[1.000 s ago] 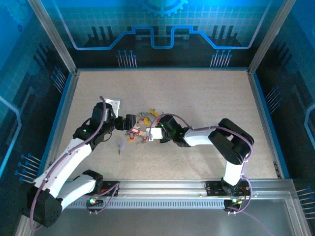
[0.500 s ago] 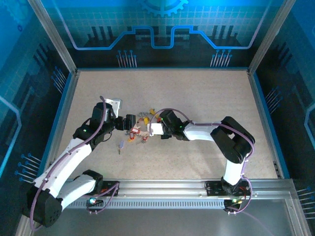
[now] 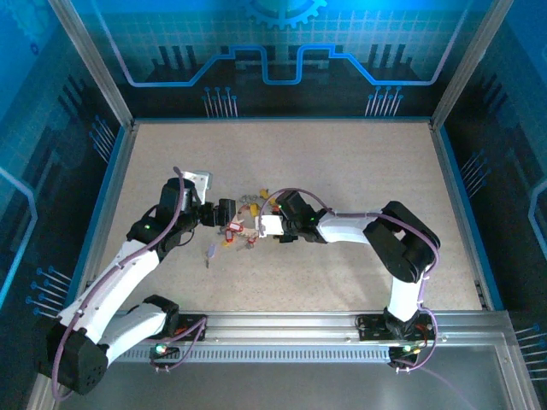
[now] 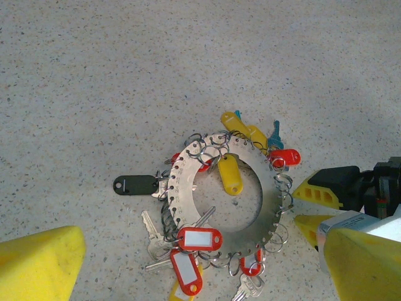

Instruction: Put the keys on the keyring

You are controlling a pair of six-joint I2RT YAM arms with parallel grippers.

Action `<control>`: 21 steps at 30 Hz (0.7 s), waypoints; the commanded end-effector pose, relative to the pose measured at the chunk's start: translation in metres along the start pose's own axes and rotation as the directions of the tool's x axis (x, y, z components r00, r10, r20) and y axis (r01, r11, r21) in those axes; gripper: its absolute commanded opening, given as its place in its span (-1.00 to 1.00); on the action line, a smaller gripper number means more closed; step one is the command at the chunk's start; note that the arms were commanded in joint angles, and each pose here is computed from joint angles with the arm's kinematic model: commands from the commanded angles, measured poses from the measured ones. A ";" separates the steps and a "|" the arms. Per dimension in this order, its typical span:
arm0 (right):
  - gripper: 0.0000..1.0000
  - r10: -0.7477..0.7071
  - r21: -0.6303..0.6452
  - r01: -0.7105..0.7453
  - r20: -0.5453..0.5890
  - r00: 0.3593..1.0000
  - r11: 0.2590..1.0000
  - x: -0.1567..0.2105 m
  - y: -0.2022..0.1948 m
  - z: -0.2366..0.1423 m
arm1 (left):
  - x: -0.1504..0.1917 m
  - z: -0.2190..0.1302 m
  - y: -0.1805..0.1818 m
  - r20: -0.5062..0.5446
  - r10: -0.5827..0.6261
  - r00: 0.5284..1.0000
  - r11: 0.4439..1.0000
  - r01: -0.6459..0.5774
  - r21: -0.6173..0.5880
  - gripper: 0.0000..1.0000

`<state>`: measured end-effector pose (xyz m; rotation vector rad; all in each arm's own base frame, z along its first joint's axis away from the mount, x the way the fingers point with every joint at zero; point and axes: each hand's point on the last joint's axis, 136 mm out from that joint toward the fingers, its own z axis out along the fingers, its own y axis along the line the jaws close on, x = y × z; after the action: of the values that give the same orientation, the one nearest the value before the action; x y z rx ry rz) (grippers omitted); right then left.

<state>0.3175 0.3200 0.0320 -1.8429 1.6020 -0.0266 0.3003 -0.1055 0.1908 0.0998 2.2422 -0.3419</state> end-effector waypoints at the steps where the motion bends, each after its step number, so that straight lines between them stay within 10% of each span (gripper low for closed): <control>1: -0.28 0.016 -0.036 -0.015 0.028 0.999 0.999 -0.010 0.000 0.002 | -0.008 -0.005 0.000 0.015 -0.009 1.000 1.000 0.009 -0.001 0.98; 21: -0.57 0.012 -0.147 -0.021 -0.063 0.998 0.989 0.003 0.008 0.013 | -0.012 -0.008 0.004 0.046 -0.014 0.999 1.000 0.015 -0.020 0.98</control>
<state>0.3213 0.3274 0.0233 -1.9214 1.6693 0.0087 0.3003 -0.1039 0.1932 0.0942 2.2331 -0.3346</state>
